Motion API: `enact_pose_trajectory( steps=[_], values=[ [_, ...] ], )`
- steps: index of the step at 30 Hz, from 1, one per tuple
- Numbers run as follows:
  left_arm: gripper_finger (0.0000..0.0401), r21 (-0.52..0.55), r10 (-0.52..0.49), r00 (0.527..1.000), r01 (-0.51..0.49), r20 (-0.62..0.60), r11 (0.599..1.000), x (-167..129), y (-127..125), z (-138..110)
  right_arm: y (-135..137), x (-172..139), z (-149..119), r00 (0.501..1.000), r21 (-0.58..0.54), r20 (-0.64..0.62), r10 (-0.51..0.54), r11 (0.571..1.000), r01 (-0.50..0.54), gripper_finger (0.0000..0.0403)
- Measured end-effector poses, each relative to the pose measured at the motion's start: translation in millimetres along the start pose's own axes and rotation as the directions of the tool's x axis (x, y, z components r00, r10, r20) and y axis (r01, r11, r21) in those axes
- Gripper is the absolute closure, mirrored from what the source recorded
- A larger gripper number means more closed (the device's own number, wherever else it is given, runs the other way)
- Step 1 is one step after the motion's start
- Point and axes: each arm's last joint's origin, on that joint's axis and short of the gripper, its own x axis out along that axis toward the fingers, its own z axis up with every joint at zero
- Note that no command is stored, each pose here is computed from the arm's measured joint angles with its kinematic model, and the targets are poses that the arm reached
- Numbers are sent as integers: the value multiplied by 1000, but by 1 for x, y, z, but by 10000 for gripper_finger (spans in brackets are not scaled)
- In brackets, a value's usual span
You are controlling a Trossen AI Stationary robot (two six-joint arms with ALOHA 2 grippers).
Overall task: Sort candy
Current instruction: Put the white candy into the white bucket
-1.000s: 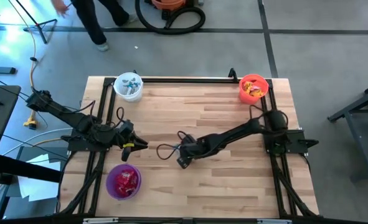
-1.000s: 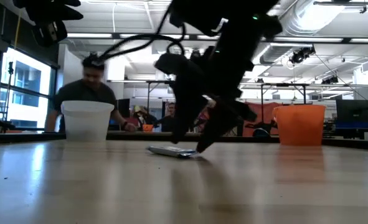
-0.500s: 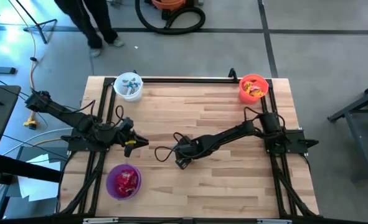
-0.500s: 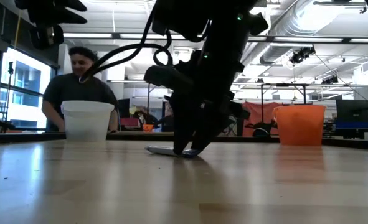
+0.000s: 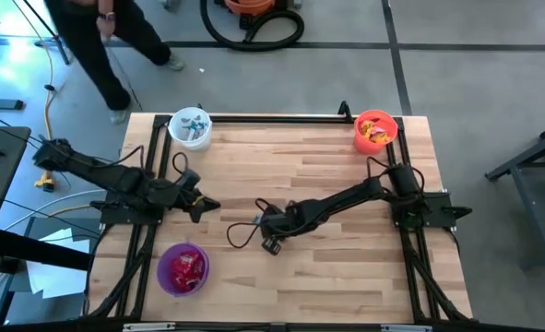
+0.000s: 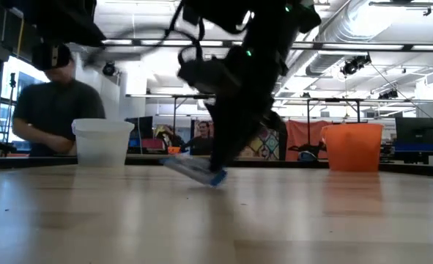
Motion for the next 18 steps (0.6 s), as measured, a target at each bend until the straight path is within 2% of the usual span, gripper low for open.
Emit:
enact_pose_trajectory(
  steps=[5, 11, 18],
  values=[
    [355, 26, 31, 999, -31, -22, 999, 9, 1, -1, 6, -8, 7, 996, -61, 82, 41, 997, -36, 402],
    [301, 83, 89, 991, -81, -101, 993, 29, 2, -9, 13, -14, 12, 984, -117, 162, 72, 992, -54, 402],
    [252, 161, -19, 982, 50, -188, 986, 56, -9, -14, 19, -17, 17, 966, -160, 229, 119, 984, -83, 402]
  ],
)
